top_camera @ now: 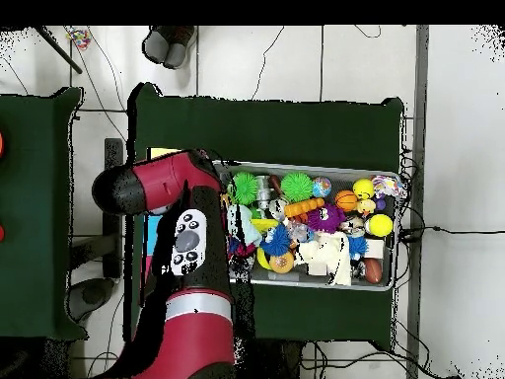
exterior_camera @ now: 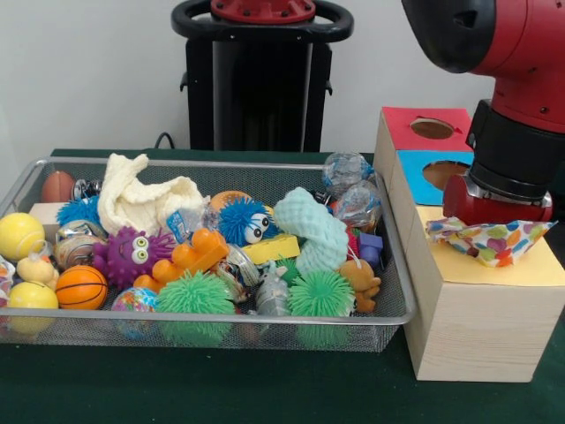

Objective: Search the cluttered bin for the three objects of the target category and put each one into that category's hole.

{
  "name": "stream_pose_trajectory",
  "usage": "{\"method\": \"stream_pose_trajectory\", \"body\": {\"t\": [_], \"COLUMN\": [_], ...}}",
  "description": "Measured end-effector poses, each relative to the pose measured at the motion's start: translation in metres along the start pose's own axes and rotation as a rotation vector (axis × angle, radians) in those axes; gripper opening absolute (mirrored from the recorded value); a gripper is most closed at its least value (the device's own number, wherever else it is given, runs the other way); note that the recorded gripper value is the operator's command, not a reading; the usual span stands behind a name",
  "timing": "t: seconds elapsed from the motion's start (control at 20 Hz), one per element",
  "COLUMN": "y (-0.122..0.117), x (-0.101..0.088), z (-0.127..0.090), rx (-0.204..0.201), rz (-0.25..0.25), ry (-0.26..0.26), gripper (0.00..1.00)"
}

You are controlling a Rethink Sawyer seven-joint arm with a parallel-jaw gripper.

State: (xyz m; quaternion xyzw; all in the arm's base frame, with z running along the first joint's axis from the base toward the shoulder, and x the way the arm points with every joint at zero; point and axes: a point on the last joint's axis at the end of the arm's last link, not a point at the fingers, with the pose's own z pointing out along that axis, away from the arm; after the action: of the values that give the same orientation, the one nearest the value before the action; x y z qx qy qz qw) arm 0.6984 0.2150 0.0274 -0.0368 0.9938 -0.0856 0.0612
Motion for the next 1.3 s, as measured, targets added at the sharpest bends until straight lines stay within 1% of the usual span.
{"method": "stream_pose_trajectory", "body": {"t": [0.25,0.4,0.55,1.3], "y": [-0.005,-0.011,-0.012,-0.013], "x": [-0.004,-0.006,-0.008,-0.011], "z": [0.002,0.009,0.011,0.012], "rx": [-0.016,-0.027,-0.038,-0.051], "rz": [0.02,0.04,0.054,0.075], "ry": [-0.006,-0.006,-0.012,-0.014], "gripper": [0.0,0.0,0.0,0.0]}}
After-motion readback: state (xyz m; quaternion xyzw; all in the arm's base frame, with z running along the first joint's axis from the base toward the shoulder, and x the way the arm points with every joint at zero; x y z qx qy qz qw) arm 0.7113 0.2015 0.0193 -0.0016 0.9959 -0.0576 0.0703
